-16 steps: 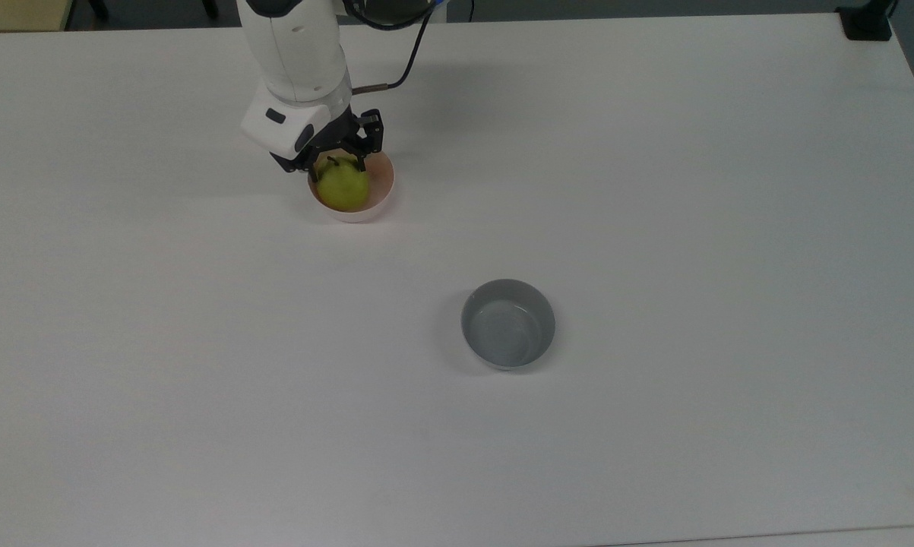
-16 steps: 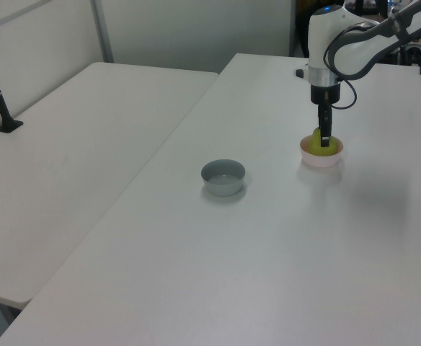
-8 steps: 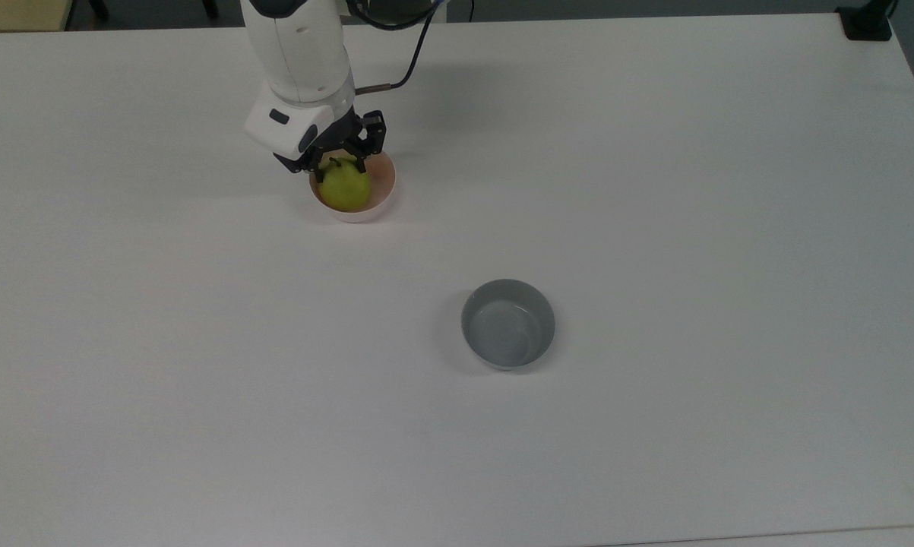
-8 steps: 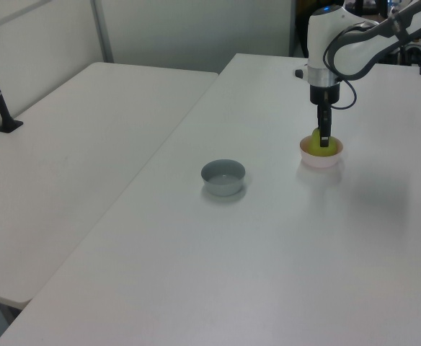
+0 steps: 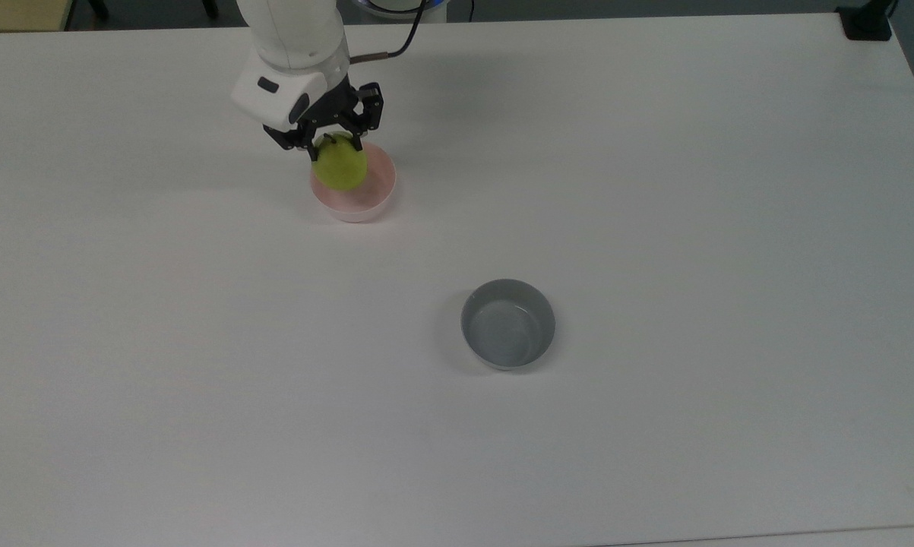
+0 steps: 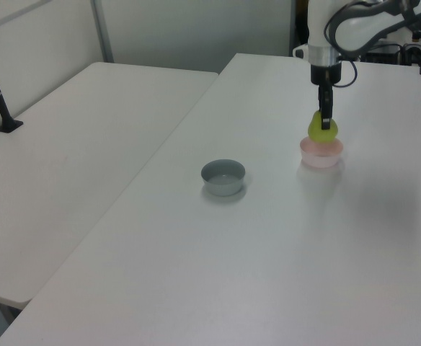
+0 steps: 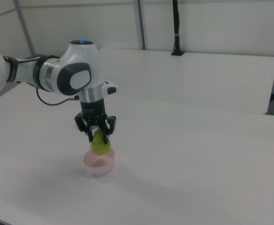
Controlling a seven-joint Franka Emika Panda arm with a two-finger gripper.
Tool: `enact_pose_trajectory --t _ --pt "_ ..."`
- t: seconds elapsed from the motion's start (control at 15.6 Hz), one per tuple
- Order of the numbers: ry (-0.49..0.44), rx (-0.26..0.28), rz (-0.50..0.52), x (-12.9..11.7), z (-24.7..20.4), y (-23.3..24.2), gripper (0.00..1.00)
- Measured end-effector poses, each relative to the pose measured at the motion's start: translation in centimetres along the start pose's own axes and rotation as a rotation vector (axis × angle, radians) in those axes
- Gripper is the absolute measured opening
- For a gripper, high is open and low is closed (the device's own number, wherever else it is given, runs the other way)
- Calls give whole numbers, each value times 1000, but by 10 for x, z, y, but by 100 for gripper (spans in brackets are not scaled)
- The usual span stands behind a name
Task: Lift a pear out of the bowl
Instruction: 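Carry the pear away from the pink bowl and lower it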
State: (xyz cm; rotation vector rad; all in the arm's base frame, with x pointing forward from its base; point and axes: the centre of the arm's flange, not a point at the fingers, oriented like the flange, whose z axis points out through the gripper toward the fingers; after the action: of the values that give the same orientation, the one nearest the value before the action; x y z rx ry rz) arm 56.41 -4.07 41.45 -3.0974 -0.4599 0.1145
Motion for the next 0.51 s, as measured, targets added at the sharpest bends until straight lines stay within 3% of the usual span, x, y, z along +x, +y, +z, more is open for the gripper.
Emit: enact_pose_trajectory --t 0.51 --pt "129 -52 76 1 -82 65 57"
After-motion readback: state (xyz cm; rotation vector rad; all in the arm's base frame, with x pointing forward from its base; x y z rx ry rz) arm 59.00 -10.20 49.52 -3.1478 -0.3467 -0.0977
